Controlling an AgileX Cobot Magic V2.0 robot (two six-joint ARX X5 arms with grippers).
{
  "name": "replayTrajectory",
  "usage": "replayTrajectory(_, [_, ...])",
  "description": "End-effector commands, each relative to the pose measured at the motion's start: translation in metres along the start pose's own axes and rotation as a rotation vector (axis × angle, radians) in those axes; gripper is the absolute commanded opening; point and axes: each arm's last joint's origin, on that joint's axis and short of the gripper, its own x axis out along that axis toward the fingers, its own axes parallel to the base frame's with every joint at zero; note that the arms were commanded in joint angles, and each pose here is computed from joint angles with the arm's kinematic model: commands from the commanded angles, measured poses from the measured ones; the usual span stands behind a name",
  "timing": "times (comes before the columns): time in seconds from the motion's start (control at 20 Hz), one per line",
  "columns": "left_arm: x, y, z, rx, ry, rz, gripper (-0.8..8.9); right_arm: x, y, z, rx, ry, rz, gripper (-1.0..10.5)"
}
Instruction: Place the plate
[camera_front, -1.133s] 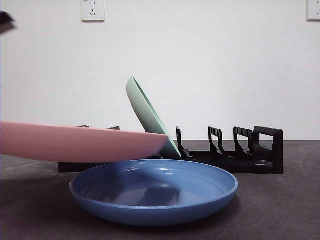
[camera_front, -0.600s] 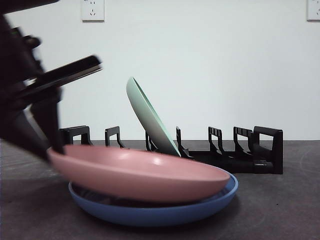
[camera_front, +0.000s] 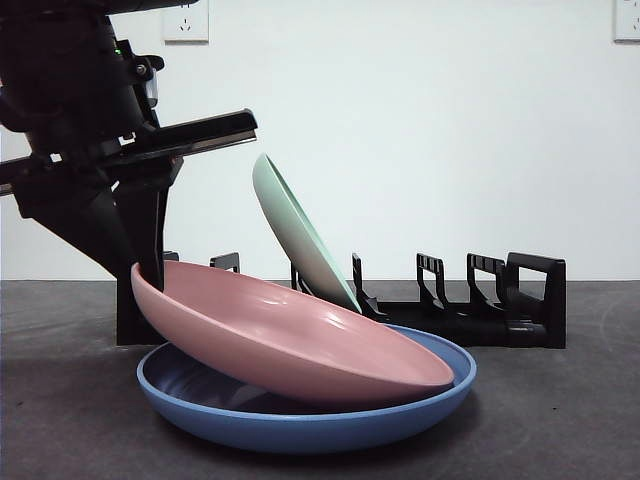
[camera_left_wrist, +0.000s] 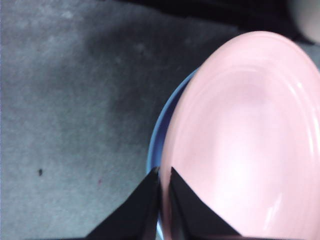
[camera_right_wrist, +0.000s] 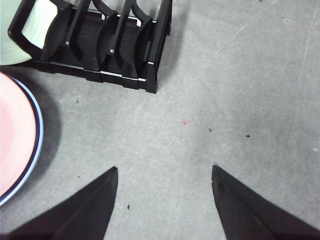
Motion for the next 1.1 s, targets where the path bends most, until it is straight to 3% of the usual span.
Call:
replayTrajectory(0.05, [-0.002, -0.007, 0.002, 0.034, -0.013, -0.016, 0.23, -0.002, 0.001, 0.003, -0.010, -0.012, 0.003, 2.9])
replayTrajectory(0.5, [0.001, -0.005, -0.004, 0.064, 0.033, 0.032, 0.37, -0.002, 0.001, 0.003, -0.010, -0.012, 0.003, 2.9])
replayTrajectory(0.55, [0.001, -0.005, -0.005, 0.071, 0.037, 0.036, 0.75, -0.002, 0.001, 0.003, -0.010, -0.012, 0.003, 2.9])
replayTrajectory(0.65, [0.000, -0.003, -0.006, 0.109, 0.052, 0.051, 2.63, -0.002, 0.001, 0.003, -0.011, -0.012, 0.005, 2.9])
replayTrajectory(0.7, [-0.002, -0.001, -0.006, 0.145, 0.053, 0.056, 2.89, -0.002, 0.001, 0.003, -0.012, -0.011, 0.007, 2.9])
replayTrajectory(0.9, [-0.038, 0.010, 0.004, 0.272, -0.063, -0.009, 2.87, -0.002, 0.005, 0.003, -0.024, -0.004, 0.068, 3.0])
replayTrajectory(1.1, [-0.102, 0.046, 0.009, 0.307, -0.248, -0.076, 2.86, -0.001, 0.007, 0.003, -0.025, 0.006, 0.141, 3.0])
